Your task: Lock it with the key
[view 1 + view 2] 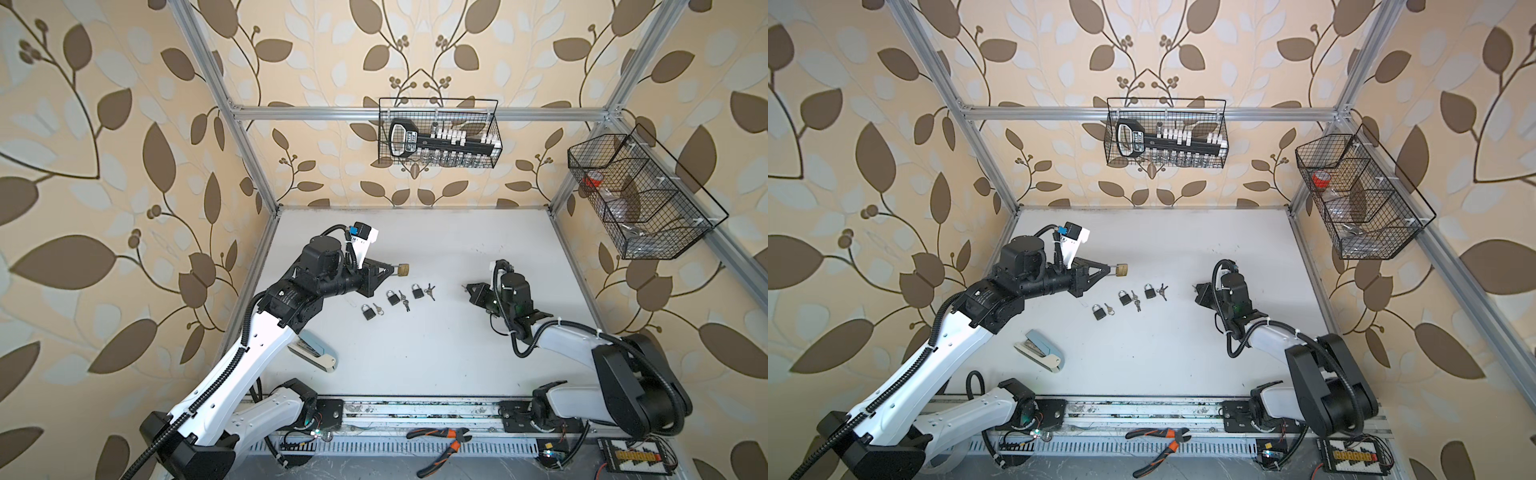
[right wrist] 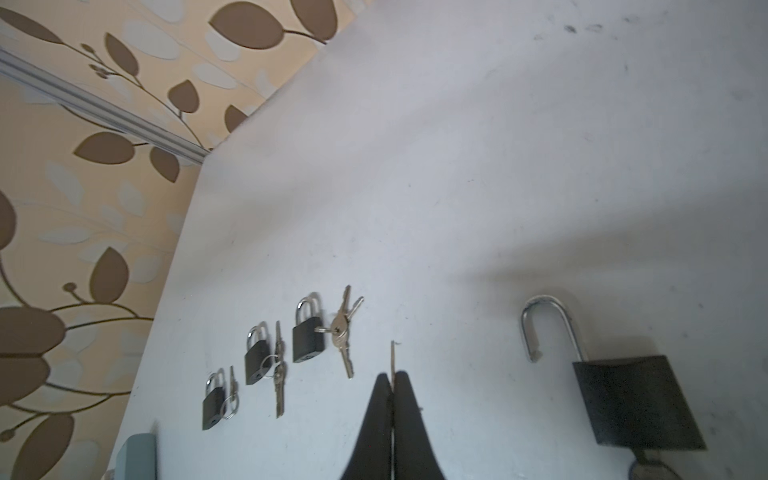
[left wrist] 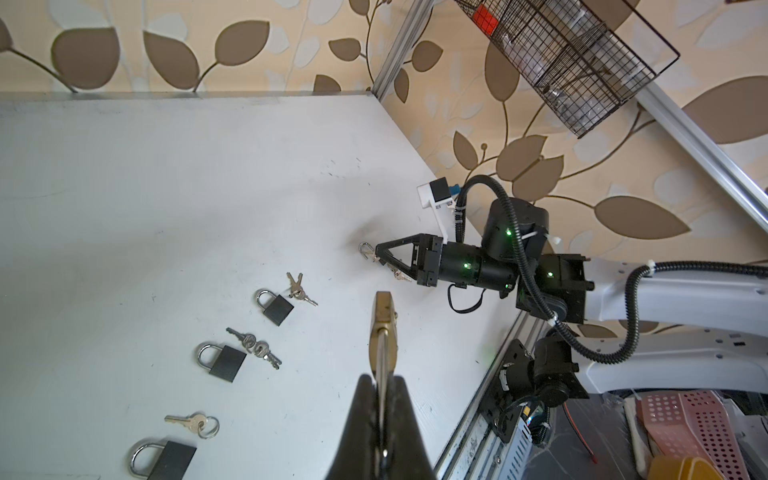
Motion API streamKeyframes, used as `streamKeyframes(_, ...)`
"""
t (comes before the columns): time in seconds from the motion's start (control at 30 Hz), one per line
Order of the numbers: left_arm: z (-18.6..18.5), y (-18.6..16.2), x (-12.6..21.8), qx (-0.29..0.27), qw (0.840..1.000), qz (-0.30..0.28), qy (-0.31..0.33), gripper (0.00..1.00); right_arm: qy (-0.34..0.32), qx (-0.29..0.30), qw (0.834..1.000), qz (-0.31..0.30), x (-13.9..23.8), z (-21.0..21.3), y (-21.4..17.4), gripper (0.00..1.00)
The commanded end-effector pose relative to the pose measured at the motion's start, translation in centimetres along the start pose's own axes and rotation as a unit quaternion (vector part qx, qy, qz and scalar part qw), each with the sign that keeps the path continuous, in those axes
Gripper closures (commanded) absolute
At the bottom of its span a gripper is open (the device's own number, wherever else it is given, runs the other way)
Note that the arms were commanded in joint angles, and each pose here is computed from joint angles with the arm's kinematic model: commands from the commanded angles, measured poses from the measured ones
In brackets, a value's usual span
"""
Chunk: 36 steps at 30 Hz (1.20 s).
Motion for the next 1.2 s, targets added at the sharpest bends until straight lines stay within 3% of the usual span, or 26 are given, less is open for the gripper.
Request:
streamKeyframes(0.0, -0.7, 0.7, 1.1, -0.014, 1.0, -0.016, -0.004, 1.0, 0.003, -0.001, 0.999, -0.046, -1.3, 1.2, 2.5, 1.0)
streamKeyframes(0.4, -0.8, 0.7, 1.4, -0.01, 1.0, -0.018, -0.003, 1.0, -0.068, 0.004, 0.996, -0.055, -5.1, -1.1, 4.9, 1.0)
streamKeyframes(0.83, -1.0, 0.8, 1.1, 0.003, 1.0, -0.017, -0.014, 1.0, -0.067, -0.038, 0.997, 0.002, -7.7, -4.2, 6.1, 1.0)
streamKeyframes(1.1, -1.1, 0.8, 0.8, 0.008, 1.0, -0.013, -0.021, 1.0, -0.085, -0.057, 0.995, -0.005, -7.6, -6.0, 6.3, 1.0)
streamKeyframes(1.17, -1.1, 0.8, 0.8, 0.009, 1.0, -0.013, -0.023, 1.0, -0.087, -0.058, 0.994, -0.008, -7.5, -6.2, 6.4, 0.93)
Point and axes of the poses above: each gripper's point midway between its finger pads, its own x axis back along the fingers, its own z axis along the line the jaws close on, y = z × x, the point moved 2 cm from there along x, back along the fingers, and after that the axes turned 11 degrees about -x, right-handed, at the moved point
